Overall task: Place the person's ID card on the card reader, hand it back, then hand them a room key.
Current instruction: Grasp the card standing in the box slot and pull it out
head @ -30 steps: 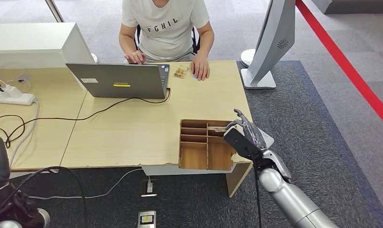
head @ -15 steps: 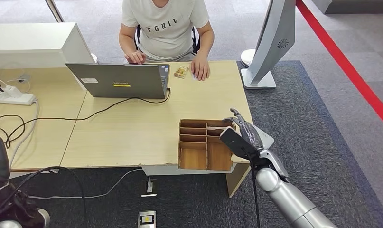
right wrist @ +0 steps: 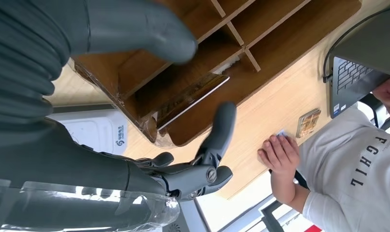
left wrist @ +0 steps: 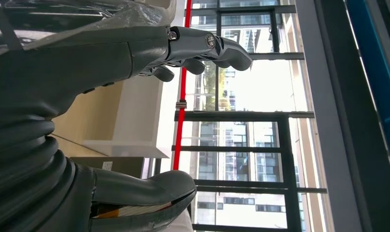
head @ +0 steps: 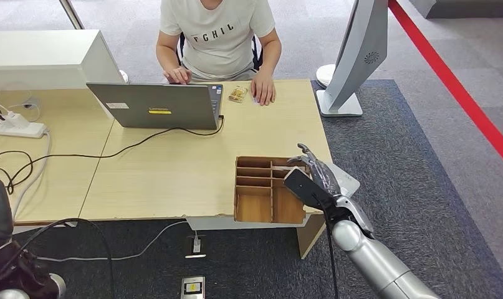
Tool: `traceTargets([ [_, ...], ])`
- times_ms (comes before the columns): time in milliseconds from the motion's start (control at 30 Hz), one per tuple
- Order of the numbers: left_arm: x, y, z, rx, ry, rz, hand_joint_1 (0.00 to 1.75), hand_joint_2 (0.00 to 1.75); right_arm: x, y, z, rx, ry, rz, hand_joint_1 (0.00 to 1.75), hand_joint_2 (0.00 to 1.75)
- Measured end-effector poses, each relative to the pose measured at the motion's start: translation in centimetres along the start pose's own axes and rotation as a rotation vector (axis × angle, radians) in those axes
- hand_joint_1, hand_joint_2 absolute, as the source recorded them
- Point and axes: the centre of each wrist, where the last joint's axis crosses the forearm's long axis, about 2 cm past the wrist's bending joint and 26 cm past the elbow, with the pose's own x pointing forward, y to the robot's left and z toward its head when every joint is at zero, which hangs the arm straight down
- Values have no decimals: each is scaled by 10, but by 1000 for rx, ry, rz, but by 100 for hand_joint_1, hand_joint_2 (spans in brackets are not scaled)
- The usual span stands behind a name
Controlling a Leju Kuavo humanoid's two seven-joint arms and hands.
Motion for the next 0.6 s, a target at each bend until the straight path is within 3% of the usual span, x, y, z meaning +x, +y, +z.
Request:
traceTargets([
  [133, 0, 0, 0, -1, -2, -3, 0, 175, 1, 1, -2, 1, -5, -1, 39, 175],
  [233, 0, 0, 1, -2, -1, -5, 0, 175, 2, 1, -3, 1, -7, -3, 58, 175],
  [300, 0, 0, 1, -3, -1, -5, 0, 175, 2, 1, -4, 2, -6, -3, 87, 175],
  [367, 0, 0, 1, -3, 0, -5, 0, 175, 2, 2, -4, 2, -5, -4, 132, 175],
  [433, 0, 0, 1, -3, 0, -6, 0, 175, 2, 2, -4, 2, -6, -5, 164, 175],
  [600, 0, 1, 1, -3, 1, -5, 0, 175, 2, 3, -4, 4, -7, -7, 175, 175],
])
